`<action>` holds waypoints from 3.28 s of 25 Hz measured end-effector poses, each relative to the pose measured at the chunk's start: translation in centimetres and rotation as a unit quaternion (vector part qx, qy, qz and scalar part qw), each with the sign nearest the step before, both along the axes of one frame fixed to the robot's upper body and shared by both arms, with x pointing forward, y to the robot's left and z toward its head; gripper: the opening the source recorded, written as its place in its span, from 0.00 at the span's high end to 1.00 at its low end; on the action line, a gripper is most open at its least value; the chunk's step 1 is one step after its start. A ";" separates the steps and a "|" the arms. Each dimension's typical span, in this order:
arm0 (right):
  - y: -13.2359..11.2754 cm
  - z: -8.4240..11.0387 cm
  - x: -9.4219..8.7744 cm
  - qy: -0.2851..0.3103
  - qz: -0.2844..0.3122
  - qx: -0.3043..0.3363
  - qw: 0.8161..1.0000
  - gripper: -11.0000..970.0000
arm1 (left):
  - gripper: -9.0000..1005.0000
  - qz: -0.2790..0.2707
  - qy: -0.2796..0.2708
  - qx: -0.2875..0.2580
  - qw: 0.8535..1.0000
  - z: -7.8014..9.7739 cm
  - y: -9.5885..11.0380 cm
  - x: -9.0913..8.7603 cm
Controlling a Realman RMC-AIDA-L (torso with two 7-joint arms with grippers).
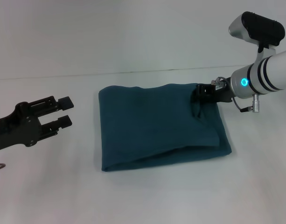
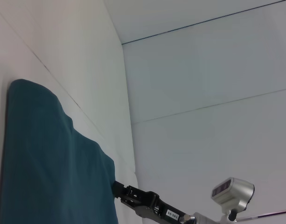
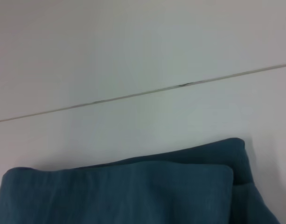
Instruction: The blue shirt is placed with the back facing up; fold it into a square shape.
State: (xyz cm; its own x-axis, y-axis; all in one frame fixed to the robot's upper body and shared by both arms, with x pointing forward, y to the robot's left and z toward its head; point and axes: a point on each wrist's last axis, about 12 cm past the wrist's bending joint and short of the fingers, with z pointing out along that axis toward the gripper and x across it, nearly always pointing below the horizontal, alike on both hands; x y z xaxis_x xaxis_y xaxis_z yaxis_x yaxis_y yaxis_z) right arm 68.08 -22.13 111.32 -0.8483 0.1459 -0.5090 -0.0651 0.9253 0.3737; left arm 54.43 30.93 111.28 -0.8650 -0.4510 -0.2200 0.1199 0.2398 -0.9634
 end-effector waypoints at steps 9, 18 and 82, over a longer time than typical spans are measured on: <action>0.1 0.0 0.0 0.000 0.007 -0.007 1.000 0.82 | 0.36 0.001 0.000 0.000 1.000 0.0 0.0 0.0; -0.4 0.5 0.2 -0.004 0.000 -0.003 1.000 0.99 | 0.36 0.000 -0.001 0.000 1.000 0.0 0.0 0.0; -9.9 4.8 -6.5 0.069 0.110 0.253 0.959 0.21 | 0.26 -0.038 0.052 0.227 0.972 -2.5 -5.0 4.9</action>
